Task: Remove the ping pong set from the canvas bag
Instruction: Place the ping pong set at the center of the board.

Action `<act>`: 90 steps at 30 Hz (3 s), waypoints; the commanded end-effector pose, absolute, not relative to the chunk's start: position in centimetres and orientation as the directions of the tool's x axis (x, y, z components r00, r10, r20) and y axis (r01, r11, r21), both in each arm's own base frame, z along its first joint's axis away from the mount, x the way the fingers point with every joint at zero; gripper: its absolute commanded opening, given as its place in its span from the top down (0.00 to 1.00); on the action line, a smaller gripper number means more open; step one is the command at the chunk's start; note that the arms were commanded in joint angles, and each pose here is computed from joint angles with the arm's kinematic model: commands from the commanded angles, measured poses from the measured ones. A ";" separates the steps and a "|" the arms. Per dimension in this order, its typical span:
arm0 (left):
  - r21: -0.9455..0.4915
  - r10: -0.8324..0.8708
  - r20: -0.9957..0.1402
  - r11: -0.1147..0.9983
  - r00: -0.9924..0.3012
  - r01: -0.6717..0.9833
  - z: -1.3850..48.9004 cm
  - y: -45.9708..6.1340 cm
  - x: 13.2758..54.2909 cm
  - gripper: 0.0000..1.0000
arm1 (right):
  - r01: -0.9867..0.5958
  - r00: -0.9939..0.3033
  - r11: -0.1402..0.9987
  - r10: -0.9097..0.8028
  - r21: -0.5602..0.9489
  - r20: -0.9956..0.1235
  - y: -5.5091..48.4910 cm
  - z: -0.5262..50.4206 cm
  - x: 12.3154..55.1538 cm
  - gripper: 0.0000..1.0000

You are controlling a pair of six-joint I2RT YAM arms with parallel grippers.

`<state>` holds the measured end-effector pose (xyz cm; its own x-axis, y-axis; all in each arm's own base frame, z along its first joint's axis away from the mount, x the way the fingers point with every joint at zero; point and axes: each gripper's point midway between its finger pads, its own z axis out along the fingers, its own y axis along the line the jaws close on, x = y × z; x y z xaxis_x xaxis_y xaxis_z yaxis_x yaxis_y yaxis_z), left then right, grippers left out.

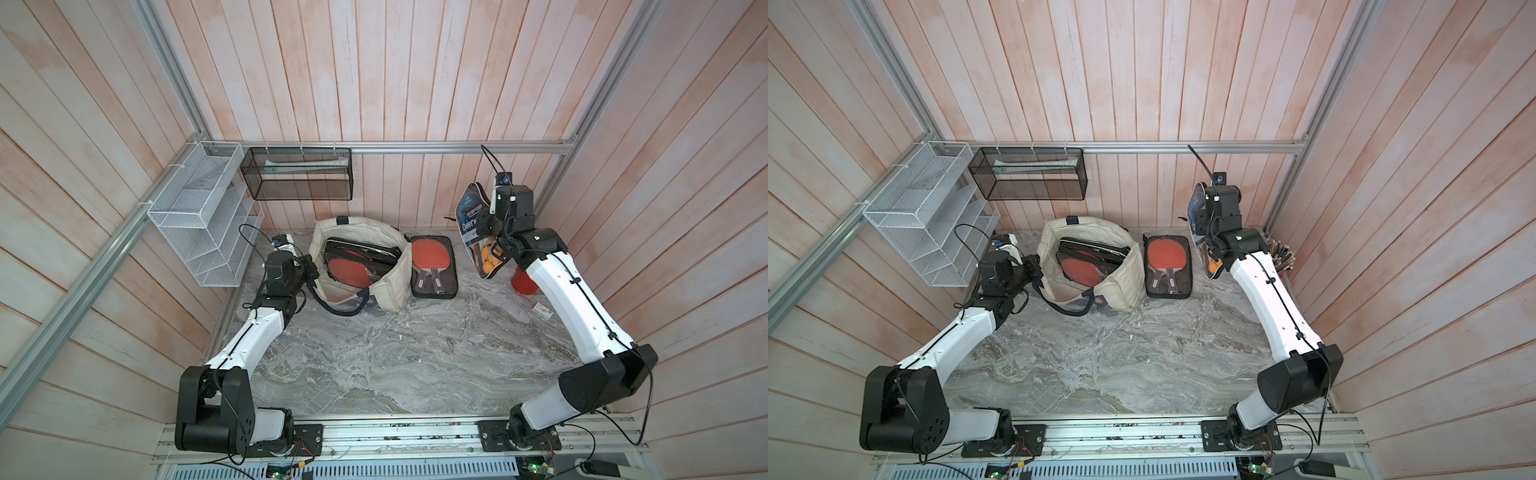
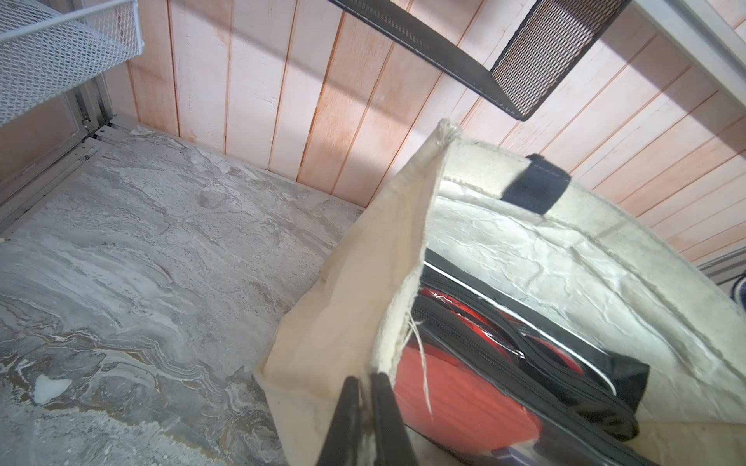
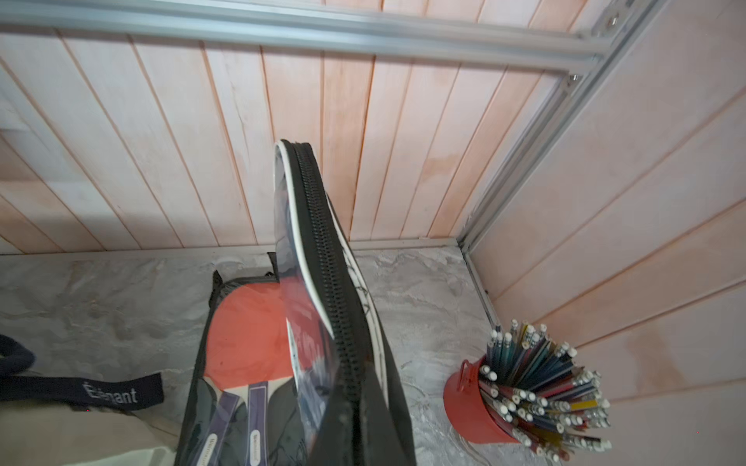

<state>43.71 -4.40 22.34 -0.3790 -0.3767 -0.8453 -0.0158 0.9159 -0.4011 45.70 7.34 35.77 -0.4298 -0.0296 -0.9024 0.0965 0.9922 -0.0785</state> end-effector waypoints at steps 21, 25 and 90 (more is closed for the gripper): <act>-0.394 -0.364 -0.845 0.919 -0.392 -0.005 22.3 -4.6 43.8 1.00 | 0.200 -0.447 0.959 0.271 0.200 -0.852 0.3 23.0 50.0 1.00; -0.395 -0.365 -0.845 0.919 -0.391 -0.004 22.3 -4.6 43.9 1.00 | 0.215 -0.488 0.961 0.262 0.176 -0.833 0.1 20.8 50.2 1.00; -0.394 -0.362 -0.847 0.919 -0.389 0.000 22.2 -4.9 44.1 1.00 | -0.157 -0.415 0.987 -0.040 0.028 -0.909 13.8 26.9 50.7 0.02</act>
